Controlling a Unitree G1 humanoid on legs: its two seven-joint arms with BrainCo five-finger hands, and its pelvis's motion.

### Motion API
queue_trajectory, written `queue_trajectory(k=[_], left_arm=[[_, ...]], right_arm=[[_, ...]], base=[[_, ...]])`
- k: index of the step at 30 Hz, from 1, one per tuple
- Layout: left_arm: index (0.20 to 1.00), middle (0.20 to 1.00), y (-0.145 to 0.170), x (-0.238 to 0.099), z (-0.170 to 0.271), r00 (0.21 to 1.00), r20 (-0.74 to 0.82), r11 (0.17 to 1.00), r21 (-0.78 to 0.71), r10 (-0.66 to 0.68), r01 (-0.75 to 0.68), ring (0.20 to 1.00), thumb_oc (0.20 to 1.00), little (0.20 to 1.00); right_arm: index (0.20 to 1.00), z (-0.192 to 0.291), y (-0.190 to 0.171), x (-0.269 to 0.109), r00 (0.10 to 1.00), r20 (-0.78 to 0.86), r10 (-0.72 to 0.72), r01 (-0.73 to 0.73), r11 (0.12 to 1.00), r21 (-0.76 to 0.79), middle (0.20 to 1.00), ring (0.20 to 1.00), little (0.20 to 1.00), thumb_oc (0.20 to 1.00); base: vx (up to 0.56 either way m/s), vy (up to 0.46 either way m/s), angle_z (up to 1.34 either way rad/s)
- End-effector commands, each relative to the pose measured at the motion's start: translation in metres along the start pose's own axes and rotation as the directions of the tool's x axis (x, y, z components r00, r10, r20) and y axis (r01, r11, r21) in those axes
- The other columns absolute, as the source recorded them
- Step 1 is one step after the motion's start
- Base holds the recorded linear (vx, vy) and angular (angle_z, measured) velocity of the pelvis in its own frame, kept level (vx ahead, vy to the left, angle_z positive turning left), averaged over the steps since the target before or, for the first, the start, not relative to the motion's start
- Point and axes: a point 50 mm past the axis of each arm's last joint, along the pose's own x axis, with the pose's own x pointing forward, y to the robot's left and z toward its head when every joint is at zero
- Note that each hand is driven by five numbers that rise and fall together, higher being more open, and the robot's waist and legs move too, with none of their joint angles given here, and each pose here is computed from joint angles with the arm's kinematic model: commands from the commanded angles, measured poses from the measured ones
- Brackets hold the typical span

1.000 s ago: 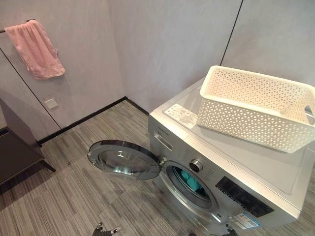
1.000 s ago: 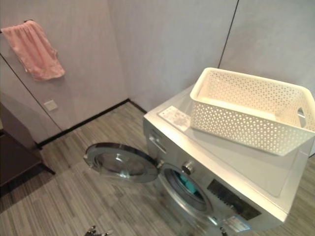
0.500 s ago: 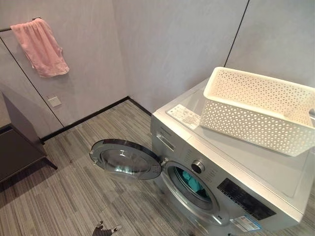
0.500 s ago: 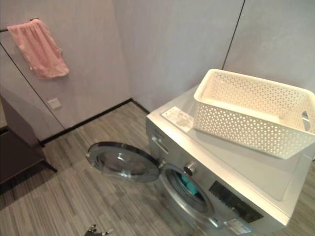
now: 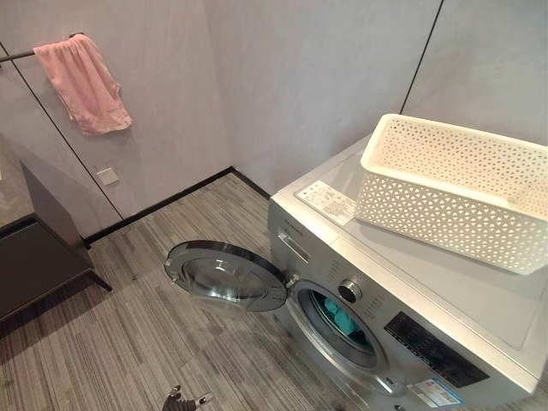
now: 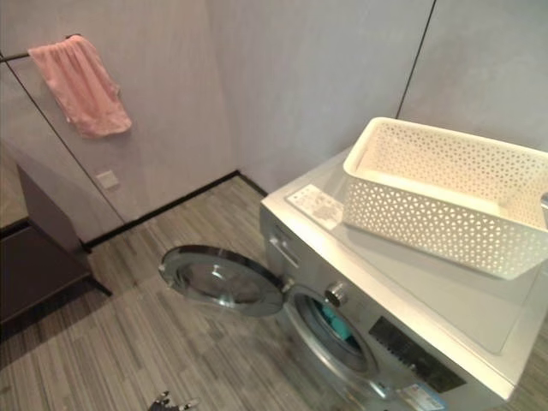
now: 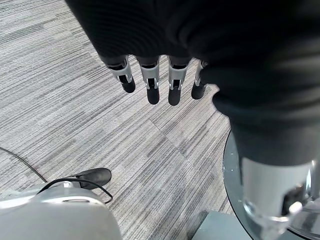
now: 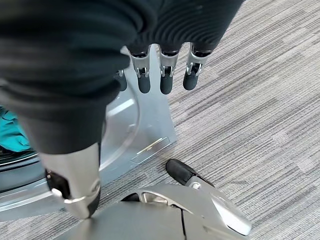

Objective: Grab the laundry basket,head to the washer,open it,put in the laundry and shut it.

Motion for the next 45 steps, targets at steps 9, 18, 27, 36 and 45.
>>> queue_trajectory(k=[9, 18, 27, 36, 45], left_arm=[[1.000, 1.000, 0.0038, 0.0062, 0.0190, 0.999, 0.051, 1.000, 0.027, -0.001, 0.000, 1.000, 1.000, 1.000], [1.000, 1.000, 0.0041, 0.0063, 0.0174, 0.999, 0.042, 0.999, 0.033, -0.005, 0.004, 1.000, 1.000, 1.000], [1.000, 1.000, 0.0029, 0.0066, 0.0174, 0.999, 0.037, 0.999, 0.040, -0.009, 0.007, 1.000, 1.000, 1.000], [1.000, 1.000, 0.0038, 0.0065, 0.0145, 1.000, 0.025, 0.999, 0.044, -0.009, 0.008, 1.000, 1.000, 1.000], [1.000, 1.000, 0.0037, 0.0069, 0.0144, 1.000, 0.019, 0.999, 0.043, -0.013, 0.012, 1.000, 1.000, 1.000]], right_arm=[[1.000, 0.0116, 0.0040, 0.0029, 1.000, 0.008, -0.009, 0.009, 1.000, 0.002, 1.000, 1.000, 1.000, 1.000], [1.000, 0.0093, 0.0038, 0.0030, 1.000, -0.004, -0.007, 0.007, 1.000, 0.000, 1.000, 1.000, 1.000, 1.000], [1.000, 0.0086, 0.0043, 0.0031, 1.000, -0.011, -0.004, 0.004, 1.000, 0.002, 1.000, 1.000, 1.000, 1.000], [1.000, 0.0065, 0.0046, 0.0030, 1.000, -0.022, 0.000, 0.001, 1.000, 0.005, 1.000, 1.000, 1.000, 1.000], [1.000, 0.0044, 0.0041, 0.0030, 0.999, -0.032, 0.000, 0.000, 1.000, -0.003, 1.000, 1.000, 1.000, 1.000]], base=[[0.00, 0.000, 0.00], [0.00, 0.000, 0.00], [0.00, 0.000, 0.00], [0.00, 0.000, 0.00], [0.00, -0.002, -0.01]])
